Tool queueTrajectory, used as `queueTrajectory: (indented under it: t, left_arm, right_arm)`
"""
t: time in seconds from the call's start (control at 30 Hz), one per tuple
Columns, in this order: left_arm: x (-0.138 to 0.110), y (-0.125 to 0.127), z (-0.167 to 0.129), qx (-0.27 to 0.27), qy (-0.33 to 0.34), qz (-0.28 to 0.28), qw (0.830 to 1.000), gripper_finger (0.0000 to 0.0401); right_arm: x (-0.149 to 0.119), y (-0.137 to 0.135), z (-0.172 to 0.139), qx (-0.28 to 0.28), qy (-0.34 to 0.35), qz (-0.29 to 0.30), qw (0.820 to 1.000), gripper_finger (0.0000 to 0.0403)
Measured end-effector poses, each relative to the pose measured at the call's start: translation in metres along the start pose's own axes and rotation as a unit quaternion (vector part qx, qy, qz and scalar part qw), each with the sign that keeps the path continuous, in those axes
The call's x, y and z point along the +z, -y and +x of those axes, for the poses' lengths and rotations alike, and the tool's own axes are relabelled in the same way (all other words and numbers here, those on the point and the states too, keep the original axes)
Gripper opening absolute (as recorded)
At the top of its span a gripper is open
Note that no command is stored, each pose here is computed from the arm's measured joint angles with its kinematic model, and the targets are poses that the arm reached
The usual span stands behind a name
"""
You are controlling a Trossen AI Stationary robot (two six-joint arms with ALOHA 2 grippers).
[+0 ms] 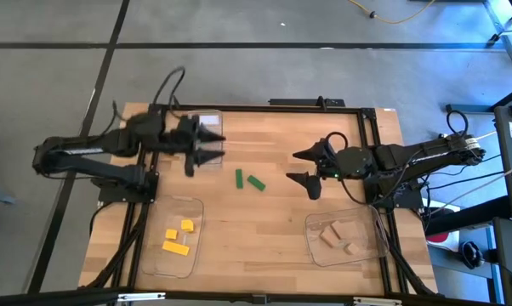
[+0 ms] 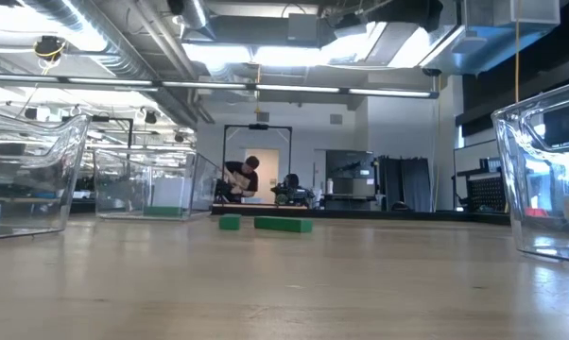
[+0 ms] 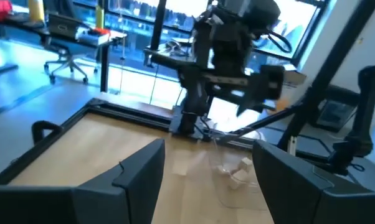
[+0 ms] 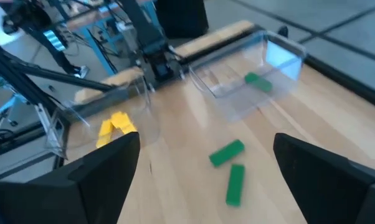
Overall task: Sort & place blocks by color
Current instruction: Put the right green block into the top left transparent bin
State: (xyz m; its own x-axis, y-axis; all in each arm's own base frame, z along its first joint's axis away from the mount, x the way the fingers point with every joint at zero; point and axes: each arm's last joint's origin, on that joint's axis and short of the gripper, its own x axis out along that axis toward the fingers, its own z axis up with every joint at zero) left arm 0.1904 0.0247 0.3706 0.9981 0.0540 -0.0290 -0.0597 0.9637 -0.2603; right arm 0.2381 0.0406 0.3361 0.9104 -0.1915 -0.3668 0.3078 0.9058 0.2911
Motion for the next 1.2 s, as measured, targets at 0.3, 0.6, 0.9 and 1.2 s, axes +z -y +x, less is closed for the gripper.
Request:
queueTrajectory:
  t: [0.3,0.6,0.9,1.2]
  left_arm:
    - [-0.026,0.024,-0.008,0.019,0.037,0.002,0.999,0.0232]
    - [-0.027,0.025,-0.008,0.017,0.037,0.003,0.999,0.0232]
    - [-0.027,0.024,-0.008,0.018,0.037,0.003,0.999,0.0232]
    - [-0.026,0.024,-0.008,0.021,0.038,0.003,0.999,0.0232]
  right_arm:
    - [0.010,-0.006,-0.001,0.033,0.048,-0.012,0.998,0.0371]
    - [0.010,-0.006,-0.001,0.035,0.047,-0.011,0.998,0.0371]
    - [0.010,-0.006,-0.001,0.035,0.047,-0.009,0.998,0.0371]
    - [0.008,-0.004,0.009,0.026,0.034,0.026,0.999,0.0371]
